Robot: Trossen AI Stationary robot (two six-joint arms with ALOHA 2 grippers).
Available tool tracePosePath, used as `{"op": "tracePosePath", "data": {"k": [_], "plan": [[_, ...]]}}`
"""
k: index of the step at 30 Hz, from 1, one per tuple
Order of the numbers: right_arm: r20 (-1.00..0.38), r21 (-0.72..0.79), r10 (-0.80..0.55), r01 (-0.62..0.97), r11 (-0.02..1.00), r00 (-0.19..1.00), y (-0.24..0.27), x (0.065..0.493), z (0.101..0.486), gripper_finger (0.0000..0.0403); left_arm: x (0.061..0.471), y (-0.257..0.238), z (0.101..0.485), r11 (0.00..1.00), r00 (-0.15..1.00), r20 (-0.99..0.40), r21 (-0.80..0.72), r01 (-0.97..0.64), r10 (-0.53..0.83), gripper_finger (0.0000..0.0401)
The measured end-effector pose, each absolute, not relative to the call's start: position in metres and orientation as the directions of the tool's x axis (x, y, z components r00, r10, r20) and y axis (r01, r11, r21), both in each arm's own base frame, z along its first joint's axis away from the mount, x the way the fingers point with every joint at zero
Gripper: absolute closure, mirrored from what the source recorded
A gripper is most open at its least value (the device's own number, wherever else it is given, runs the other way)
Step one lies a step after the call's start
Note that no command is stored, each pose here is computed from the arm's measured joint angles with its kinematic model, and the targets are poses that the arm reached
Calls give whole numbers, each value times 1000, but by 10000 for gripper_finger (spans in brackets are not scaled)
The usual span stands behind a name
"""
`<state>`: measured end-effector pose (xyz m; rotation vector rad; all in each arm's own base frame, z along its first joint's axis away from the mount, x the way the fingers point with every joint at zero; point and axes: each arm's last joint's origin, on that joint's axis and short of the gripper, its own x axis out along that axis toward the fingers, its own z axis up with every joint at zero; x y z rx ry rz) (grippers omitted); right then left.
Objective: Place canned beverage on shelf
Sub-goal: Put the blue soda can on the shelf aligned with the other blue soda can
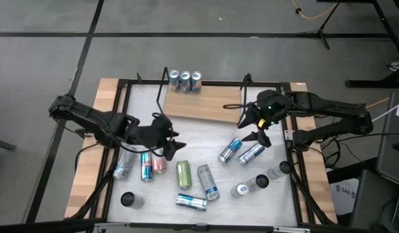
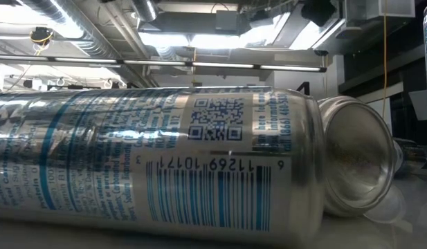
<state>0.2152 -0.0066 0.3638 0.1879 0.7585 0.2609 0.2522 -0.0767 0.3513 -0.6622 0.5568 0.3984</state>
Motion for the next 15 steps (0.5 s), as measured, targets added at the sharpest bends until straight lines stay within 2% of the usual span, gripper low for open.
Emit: {"op": "tracePosePath", "data": {"k": [3,7,11,15], "plan": [[-625,256,298,-171,951,721,-7,218,367,132,240,-83,340,635,685,-720,-480,-605,109,110],[-603,249,296,-179,952,741,-7,220,369,132,218,-91,328,522,503,-863,-408,-749,48,110],[-600,249,296,-179,952,743,-7,220,369,132,203,-102,319,447,374,-925,-306,-841,70,110],[-604,244,295,-181,953,740,-7,222,368,132,198,-115,303,372,315,-945,-264,-890,83,110]]}}
